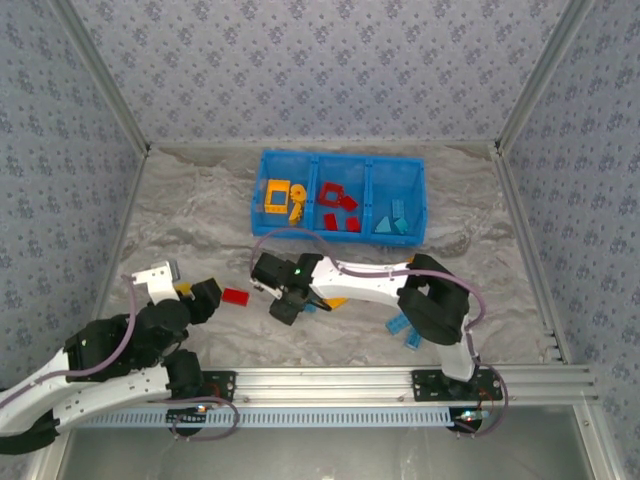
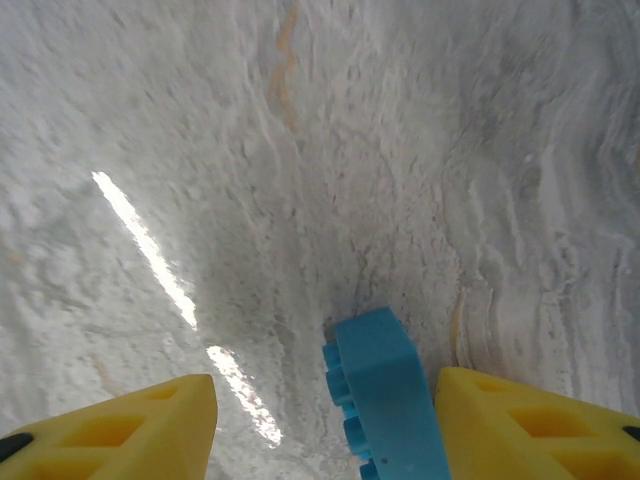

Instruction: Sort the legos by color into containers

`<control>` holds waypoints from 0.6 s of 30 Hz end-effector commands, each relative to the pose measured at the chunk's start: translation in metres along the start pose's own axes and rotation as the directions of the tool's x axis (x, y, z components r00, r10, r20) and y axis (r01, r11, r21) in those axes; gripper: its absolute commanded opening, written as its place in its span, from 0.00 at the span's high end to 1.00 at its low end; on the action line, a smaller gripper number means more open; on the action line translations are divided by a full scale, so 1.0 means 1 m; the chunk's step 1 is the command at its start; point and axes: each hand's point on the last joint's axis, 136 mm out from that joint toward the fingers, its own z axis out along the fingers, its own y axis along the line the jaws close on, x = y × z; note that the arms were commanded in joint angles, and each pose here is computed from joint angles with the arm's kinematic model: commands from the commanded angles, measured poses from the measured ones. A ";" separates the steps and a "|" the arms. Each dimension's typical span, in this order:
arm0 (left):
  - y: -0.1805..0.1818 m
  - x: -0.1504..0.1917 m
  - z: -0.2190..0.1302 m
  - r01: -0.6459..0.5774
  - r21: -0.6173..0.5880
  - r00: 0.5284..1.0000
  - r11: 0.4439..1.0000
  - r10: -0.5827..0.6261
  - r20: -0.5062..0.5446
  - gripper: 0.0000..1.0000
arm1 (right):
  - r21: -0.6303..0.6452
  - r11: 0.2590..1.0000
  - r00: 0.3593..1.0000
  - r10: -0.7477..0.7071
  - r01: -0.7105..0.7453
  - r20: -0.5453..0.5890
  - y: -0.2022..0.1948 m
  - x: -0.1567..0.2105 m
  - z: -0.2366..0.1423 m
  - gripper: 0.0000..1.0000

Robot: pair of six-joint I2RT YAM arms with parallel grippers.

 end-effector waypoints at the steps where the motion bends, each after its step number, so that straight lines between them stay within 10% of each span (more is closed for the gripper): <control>1: 0.004 -0.006 -0.003 -0.016 -0.028 1.000 0.999 0.017 0.015 0.31 | 0.019 0.997 0.995 -0.069 0.071 -0.077 -0.005 0.009 0.005 0.39; 18: -0.015 0.000 0.001 -0.036 0.030 0.999 0.999 0.036 -0.018 0.31 | 0.054 0.996 0.992 -0.065 0.072 -0.112 -0.011 0.015 0.019 0.74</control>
